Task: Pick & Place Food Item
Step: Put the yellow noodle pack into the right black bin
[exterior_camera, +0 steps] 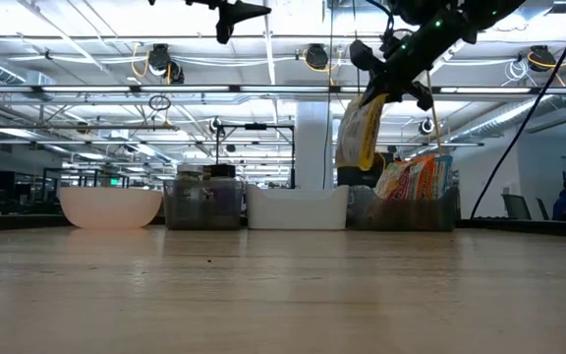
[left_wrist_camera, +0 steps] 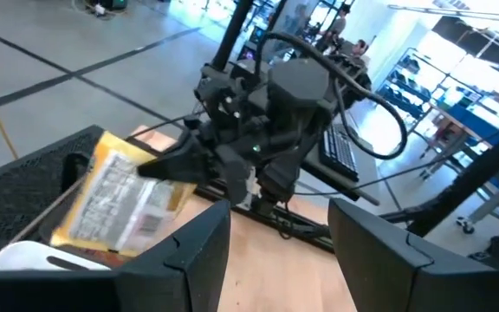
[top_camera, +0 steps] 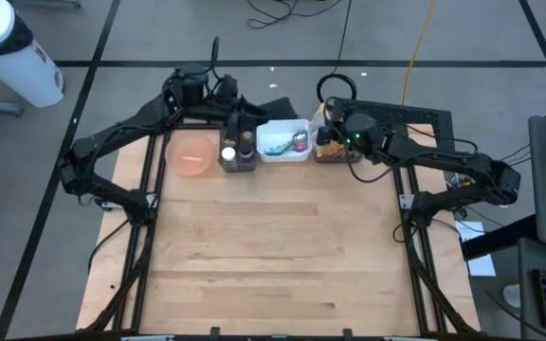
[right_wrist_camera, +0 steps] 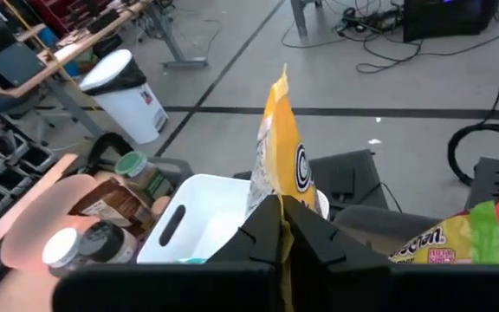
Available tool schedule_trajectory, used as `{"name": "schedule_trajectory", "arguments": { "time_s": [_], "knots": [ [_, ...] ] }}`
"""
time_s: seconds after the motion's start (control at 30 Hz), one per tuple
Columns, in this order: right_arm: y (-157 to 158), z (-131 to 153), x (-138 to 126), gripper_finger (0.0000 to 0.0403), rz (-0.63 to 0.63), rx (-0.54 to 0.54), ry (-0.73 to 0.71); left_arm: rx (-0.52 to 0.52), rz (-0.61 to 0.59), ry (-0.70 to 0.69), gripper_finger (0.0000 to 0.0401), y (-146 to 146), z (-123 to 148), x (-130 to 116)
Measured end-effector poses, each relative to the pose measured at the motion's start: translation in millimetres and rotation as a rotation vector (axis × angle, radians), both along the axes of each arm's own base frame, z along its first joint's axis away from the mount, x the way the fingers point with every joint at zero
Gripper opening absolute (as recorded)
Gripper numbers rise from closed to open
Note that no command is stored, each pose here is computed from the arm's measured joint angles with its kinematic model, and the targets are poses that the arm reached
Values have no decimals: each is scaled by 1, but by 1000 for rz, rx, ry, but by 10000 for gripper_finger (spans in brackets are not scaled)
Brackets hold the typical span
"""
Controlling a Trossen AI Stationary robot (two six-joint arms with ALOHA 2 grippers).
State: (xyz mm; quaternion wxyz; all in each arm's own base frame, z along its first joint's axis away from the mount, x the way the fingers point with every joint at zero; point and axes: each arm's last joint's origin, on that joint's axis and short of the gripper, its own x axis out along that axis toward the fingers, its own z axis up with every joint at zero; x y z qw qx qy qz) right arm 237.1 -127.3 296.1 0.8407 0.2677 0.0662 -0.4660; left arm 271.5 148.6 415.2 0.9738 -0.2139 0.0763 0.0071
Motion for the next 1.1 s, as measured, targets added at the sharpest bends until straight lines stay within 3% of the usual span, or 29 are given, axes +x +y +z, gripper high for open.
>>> {"name": "schedule_trajectory", "arguments": {
  "time_s": [0.7,1.1],
  "knots": [
    [0,-6,-4,0,-141,-5,53,-4,-24,2,202,-1,-1,1],
    [5,-36,-7,0,-190,20,-10,-7,-24,2,202,-1,-1,1]
  ]
}}
